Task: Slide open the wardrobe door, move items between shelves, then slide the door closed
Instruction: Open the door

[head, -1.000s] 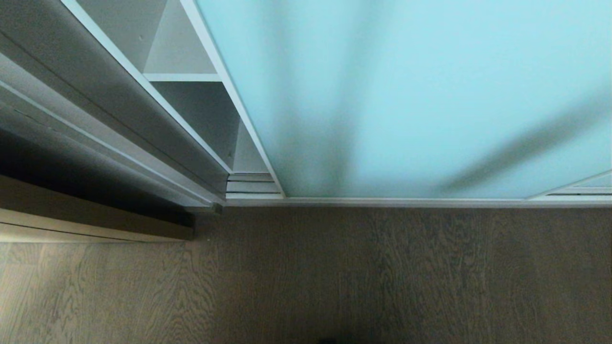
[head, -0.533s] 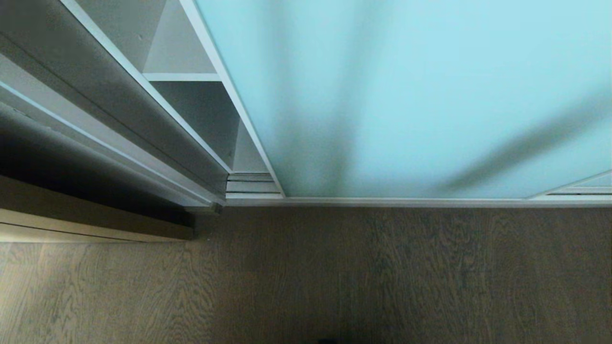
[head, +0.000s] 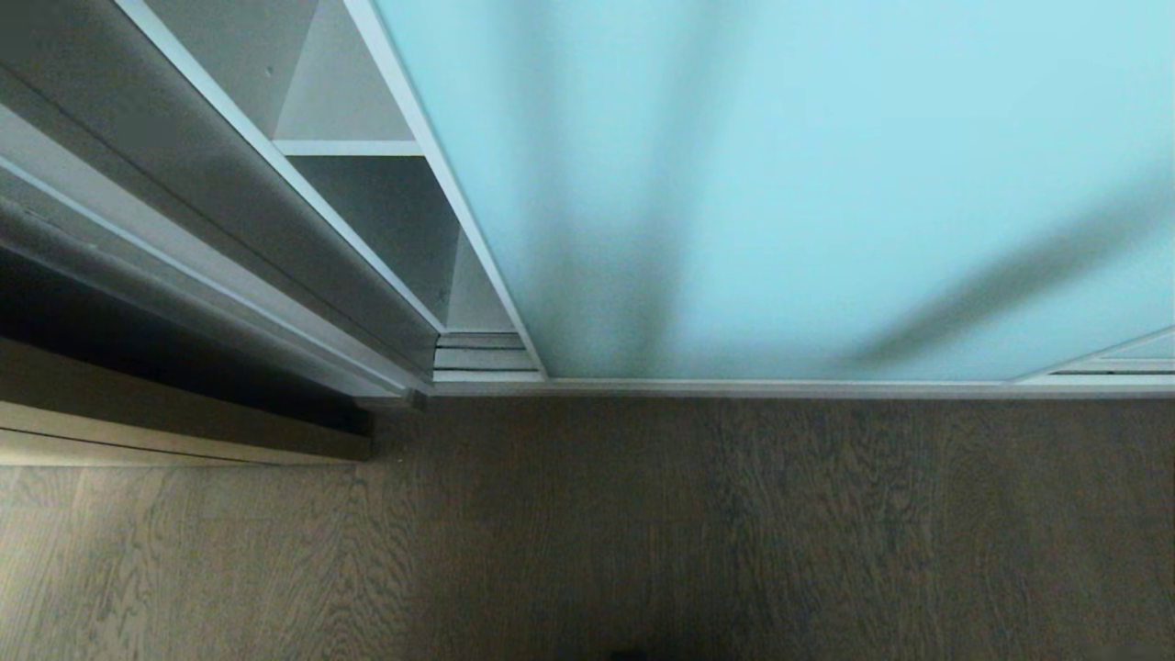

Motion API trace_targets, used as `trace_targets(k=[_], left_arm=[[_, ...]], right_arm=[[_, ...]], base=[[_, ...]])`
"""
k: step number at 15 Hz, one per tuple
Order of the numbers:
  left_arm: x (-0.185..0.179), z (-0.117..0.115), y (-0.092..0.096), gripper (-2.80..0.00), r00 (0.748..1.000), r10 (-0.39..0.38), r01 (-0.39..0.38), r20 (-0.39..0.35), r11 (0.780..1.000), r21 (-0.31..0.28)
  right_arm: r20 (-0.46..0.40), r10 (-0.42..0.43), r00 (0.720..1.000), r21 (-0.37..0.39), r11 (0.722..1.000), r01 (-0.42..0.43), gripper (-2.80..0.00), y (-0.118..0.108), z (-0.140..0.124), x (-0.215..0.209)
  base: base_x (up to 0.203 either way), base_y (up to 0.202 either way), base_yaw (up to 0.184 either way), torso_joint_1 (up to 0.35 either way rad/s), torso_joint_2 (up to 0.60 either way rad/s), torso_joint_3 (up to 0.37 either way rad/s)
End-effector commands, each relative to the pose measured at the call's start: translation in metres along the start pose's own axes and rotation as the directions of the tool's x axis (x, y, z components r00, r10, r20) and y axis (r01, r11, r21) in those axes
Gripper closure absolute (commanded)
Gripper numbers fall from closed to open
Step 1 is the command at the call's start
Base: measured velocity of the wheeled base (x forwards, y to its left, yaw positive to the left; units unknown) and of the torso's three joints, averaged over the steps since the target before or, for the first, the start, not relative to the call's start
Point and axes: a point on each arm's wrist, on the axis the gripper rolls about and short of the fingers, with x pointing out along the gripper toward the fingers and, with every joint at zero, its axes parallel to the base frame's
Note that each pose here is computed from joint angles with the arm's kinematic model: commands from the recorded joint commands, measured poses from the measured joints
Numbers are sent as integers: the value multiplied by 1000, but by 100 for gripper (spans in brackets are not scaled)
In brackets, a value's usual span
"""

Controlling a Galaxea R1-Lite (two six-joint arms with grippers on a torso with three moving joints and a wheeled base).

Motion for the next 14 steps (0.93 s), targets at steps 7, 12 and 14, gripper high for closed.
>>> trace_targets(k=[7, 12, 14], left_arm=[[58, 10, 22, 0, 996, -80, 80, -50, 997, 6], [96, 6, 10, 0, 998, 64, -61, -26, 993, 103], [111, 7, 13, 0, 987, 158, -162, 38, 975, 153]], right_arm=[[-1, 0, 1000, 0, 1000, 0, 0, 0, 0, 0], [-1, 0, 1000, 0, 1000, 0, 0, 0, 0, 0], [-1, 0, 1000, 0, 1000, 0, 0, 0, 0, 0]], base=[[0, 0, 0, 0, 0, 0], [0, 0, 0, 0, 0, 0], [0, 0, 0, 0, 0, 0]])
